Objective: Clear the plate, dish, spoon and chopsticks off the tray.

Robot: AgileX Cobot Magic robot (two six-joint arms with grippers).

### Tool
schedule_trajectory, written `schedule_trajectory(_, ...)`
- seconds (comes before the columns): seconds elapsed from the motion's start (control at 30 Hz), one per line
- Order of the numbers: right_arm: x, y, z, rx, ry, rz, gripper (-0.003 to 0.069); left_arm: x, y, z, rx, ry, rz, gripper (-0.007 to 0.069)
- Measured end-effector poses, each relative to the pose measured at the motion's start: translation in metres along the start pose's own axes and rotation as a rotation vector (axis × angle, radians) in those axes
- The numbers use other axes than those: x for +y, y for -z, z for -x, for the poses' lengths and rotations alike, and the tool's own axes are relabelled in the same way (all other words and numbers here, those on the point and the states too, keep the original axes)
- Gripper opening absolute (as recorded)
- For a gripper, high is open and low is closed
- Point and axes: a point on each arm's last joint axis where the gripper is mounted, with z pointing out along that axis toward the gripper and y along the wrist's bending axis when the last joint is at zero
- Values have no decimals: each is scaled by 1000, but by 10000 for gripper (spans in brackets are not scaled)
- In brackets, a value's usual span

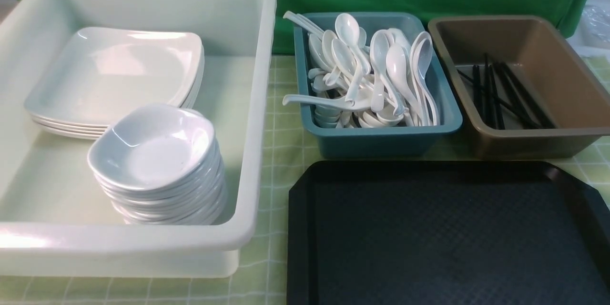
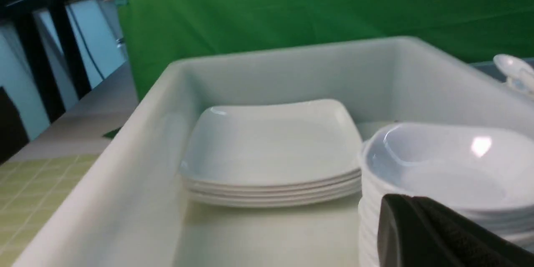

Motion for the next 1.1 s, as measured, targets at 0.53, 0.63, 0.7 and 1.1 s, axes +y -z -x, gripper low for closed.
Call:
schedule_trajectory(0.53,0,0,1,-7,0,-1,130,-2,0,-34,135,163,33,10)
schedule_trajectory(0.63,0,0,1,-7,0,-1,131,-2,0,-34,134,163,34,10)
schedule_trajectory(0.7,0,0,1,-7,1,-1,138,-2,0,-34,134,163,34,10)
schedule_trajectory(1.1,0,0,1,-7,0,-1,165,-2,0,-33,132,163,34,10)
